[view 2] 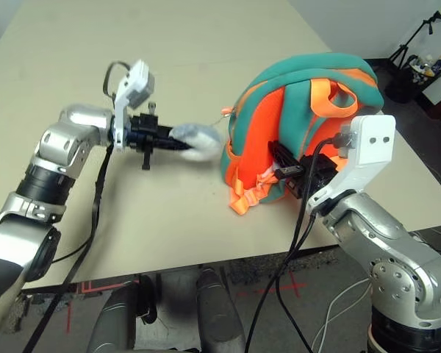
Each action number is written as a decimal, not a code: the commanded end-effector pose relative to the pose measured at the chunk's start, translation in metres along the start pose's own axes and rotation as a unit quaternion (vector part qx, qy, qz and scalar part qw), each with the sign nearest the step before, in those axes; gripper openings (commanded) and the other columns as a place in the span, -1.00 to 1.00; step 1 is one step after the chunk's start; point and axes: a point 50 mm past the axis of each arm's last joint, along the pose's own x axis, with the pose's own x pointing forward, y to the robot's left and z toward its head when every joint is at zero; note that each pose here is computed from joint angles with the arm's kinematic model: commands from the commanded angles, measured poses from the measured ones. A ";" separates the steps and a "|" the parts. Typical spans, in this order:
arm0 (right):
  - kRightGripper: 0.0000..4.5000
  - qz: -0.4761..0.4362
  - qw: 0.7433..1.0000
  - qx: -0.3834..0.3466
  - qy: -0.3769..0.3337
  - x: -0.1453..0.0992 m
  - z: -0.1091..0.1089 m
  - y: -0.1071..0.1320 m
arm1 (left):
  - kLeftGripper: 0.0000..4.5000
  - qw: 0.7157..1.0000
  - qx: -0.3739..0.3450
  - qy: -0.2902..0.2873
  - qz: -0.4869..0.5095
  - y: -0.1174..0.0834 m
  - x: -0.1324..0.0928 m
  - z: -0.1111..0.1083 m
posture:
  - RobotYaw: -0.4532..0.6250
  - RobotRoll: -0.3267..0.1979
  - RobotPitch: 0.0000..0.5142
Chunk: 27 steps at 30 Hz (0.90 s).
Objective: Put the pencil case into the backpack and zip it.
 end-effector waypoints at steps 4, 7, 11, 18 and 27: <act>-0.94 0.018 0.999 0.012 0.031 0.004 -0.010 0.003 | -0.90 0.996 -0.052 0.063 -0.037 -0.021 0.036 -0.060 | -0.66 0.25 -0.20; -0.78 0.029 0.998 0.015 0.054 0.000 -0.009 0.001 | -0.90 0.996 -0.065 0.049 -0.023 -0.019 0.041 -0.062 | -0.64 0.25 -0.21; -0.20 0.080 0.992 0.047 0.080 -0.023 0.005 0.002 | -0.29 0.994 -0.105 0.001 0.015 -0.009 0.013 -0.029 | -0.55 0.25 -0.21; 0.77 0.132 0.968 0.095 0.192 -0.102 0.046 -0.002 | 0.76 0.972 -0.220 0.046 0.069 -0.037 -0.093 -0.024 | -0.42 0.25 -0.15; 1.00 -0.156 0.970 0.008 0.185 -0.123 0.072 -0.093 | 0.99 0.884 -0.176 -0.006 0.433 -0.006 -0.153 -0.068 | -0.27 0.25 -0.19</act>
